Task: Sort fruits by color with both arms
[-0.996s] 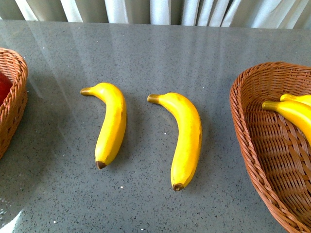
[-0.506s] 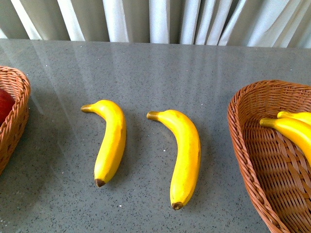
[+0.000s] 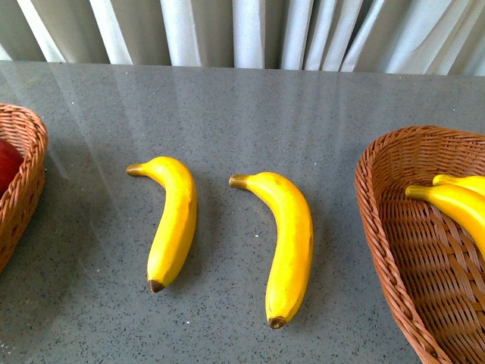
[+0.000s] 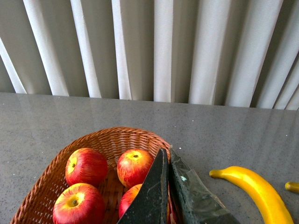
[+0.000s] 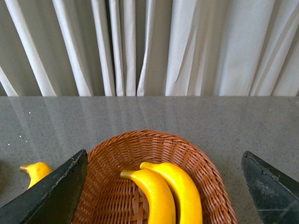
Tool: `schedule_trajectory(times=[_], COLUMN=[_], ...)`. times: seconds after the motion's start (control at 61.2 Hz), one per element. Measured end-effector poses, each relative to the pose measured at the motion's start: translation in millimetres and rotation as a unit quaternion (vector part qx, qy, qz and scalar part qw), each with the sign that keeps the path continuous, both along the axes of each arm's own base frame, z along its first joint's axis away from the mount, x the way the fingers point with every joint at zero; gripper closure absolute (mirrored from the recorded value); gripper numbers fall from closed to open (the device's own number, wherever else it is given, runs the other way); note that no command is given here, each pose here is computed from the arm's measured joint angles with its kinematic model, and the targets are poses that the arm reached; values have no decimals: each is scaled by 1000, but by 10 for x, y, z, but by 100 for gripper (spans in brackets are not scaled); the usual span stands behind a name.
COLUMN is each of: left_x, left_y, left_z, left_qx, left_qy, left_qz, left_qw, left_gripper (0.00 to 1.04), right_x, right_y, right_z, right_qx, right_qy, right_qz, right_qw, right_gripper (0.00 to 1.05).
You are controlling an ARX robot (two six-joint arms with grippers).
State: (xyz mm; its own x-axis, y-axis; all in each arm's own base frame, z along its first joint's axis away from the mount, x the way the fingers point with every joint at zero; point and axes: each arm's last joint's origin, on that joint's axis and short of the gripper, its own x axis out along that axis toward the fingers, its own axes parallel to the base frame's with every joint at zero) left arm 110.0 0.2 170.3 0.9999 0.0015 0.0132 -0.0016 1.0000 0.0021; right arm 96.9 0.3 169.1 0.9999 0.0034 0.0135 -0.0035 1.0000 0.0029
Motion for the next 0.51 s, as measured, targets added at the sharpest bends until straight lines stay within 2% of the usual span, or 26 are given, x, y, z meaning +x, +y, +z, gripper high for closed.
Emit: schedule_trajectory(times=[0.196,0.506], left_x=[-82,-120], left_y=[0,-1], left_z=[-47,-40], left_qx=[0,0], left_qy=[18,9], left_qz=[0,0], left_qw=[1000,1000], left_gripper=[103,103], right_x=[0,0], right_y=[0,0], right_z=[0,0], right_qx=[0,0], right_qy=[0,0], right_qz=[0,0], right_qw=[1000,1000], right_gripper=[9,9])
